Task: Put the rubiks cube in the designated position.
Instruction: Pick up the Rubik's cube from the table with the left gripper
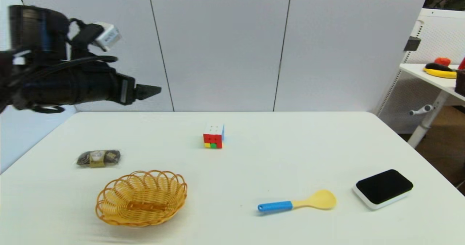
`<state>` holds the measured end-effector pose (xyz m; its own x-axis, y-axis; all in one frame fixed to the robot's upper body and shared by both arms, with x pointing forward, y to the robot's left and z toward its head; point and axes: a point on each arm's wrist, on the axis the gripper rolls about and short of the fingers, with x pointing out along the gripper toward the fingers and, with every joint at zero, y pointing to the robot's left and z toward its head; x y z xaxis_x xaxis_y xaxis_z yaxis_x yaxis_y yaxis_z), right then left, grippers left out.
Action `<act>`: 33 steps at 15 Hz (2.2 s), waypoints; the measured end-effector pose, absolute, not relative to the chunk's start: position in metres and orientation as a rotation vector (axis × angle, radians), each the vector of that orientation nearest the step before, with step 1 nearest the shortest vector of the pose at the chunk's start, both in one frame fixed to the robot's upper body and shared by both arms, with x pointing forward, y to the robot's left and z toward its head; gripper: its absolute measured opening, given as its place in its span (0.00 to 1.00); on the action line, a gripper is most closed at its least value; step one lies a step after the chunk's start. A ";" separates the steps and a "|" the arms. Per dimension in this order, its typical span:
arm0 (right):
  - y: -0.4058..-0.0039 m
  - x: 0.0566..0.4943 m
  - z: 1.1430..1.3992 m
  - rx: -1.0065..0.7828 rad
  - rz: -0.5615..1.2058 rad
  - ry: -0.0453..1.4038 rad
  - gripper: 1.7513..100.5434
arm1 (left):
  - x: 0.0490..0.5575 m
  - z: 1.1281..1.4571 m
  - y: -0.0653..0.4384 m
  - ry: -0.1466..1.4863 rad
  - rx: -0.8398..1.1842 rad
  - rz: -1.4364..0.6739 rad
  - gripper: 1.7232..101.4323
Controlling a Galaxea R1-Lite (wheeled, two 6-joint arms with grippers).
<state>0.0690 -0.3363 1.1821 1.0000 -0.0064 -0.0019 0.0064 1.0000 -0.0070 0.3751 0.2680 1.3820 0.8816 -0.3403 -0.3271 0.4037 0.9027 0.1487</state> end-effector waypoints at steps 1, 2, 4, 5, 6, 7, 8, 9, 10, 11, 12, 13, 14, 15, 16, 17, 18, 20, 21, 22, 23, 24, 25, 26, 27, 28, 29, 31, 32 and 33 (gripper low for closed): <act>-0.336 0.069 1.182 -0.007 -0.006 0.002 0.97 | 0.394 1.377 0.257 0.316 0.219 -0.423 0.96; -0.336 0.069 1.182 -0.007 -0.006 0.002 0.97 | 0.411 1.373 0.246 0.328 0.220 -0.453 0.96; -0.336 0.069 1.182 -0.007 -0.006 0.002 0.97 | 0.437 1.365 0.223 0.356 0.226 -0.503 0.96; -0.336 0.069 1.182 -0.007 -0.007 0.002 0.97 | 0.448 1.362 0.213 0.376 0.230 -0.522 0.96; -0.336 0.069 1.182 -0.007 -0.006 0.002 0.97 | 0.457 1.359 0.204 0.401 0.232 -0.538 0.96; -0.336 0.069 1.182 -0.007 -0.006 0.002 0.97 | 0.465 1.355 0.195 0.432 0.232 -0.553 0.96; -0.336 0.069 1.182 -0.007 -0.006 0.002 0.97 | 0.473 1.351 0.186 0.460 0.230 -0.566 0.96; -0.336 0.069 1.182 -0.007 -0.006 0.002 0.97 | 0.480 1.344 0.177 0.494 0.229 -0.580 0.96; -0.336 0.069 1.182 -0.007 -0.006 0.002 0.97 | 0.487 1.338 0.170 0.529 0.231 -0.590 0.96; -0.336 0.069 1.182 -0.007 -0.006 0.002 0.97 | 0.491 1.329 0.164 0.575 0.235 -0.600 0.96; -0.336 0.069 1.182 -0.007 -0.006 0.002 0.97 | 0.493 1.322 0.160 0.623 0.237 -0.605 0.96; -0.336 0.069 1.182 -0.007 -0.006 0.002 0.97 | 0.495 1.314 0.158 0.666 0.241 -0.609 0.96; -0.336 0.069 1.182 -0.007 -0.006 0.002 0.97 | 0.496 1.307 0.156 0.705 0.245 -0.611 0.96; -0.336 0.069 1.182 -0.007 -0.006 0.002 0.97 | 0.497 1.302 0.156 0.732 0.248 -0.609 0.96; -0.336 0.069 1.182 -0.007 -0.006 0.002 0.97 | 0.498 1.297 0.155 0.754 0.252 -0.609 0.96; -0.336 0.069 1.182 -0.007 -0.007 0.002 0.97 | 0.498 1.295 0.155 0.768 0.254 -0.608 0.96; -0.336 0.069 1.182 -0.007 -0.006 0.002 0.97 | 0.498 1.293 0.155 0.779 0.255 -0.608 0.96; -0.336 0.069 1.182 -0.007 -0.006 0.002 0.97 | 0.497 1.293 0.155 0.785 0.256 -0.609 0.96; -0.336 0.069 1.182 -0.007 -0.006 0.002 0.97 | 0.497 1.295 0.154 0.780 0.256 -0.610 0.96; -0.336 0.069 1.182 -0.007 -0.006 0.002 0.97 | 0.495 1.297 0.153 0.775 0.254 -0.611 0.96; -0.336 0.069 1.182 -0.007 -0.006 0.002 0.97 | 0.493 1.299 0.151 0.772 0.244 -0.612 0.96; -0.336 0.069 1.182 -0.007 -0.006 0.002 0.97 | 0.490 1.302 0.147 0.773 0.226 -0.612 0.96; -0.336 0.069 1.182 -0.007 -0.006 0.002 0.97 | 0.487 1.303 0.142 0.778 0.201 -0.609 0.96; -0.336 0.069 1.182 -0.007 -0.007 0.002 0.97 | 0.483 1.305 0.136 0.786 0.170 -0.599 0.96; -0.336 0.069 1.182 -0.007 -0.006 0.002 0.97 | 0.479 1.305 0.129 0.793 0.148 -0.585 0.96; -0.336 0.069 1.182 -0.007 -0.006 0.002 0.97 | 0.476 1.306 0.124 0.799 0.132 -0.563 0.96; -0.336 0.069 1.182 -0.007 -0.006 0.002 0.97 | 0.474 1.306 0.119 0.801 0.123 -0.532 0.96; -0.336 0.069 1.182 -0.007 -0.006 0.002 0.97 | 0.473 1.304 0.114 0.794 0.135 -0.484 0.96; -0.336 0.069 1.182 -0.007 -0.007 0.002 0.97 | 0.473 1.302 0.113 0.794 0.141 -0.472 0.96; -0.336 0.069 1.182 -0.007 -0.006 0.002 0.97 | 0.474 1.301 0.113 0.794 0.145 -0.463 0.96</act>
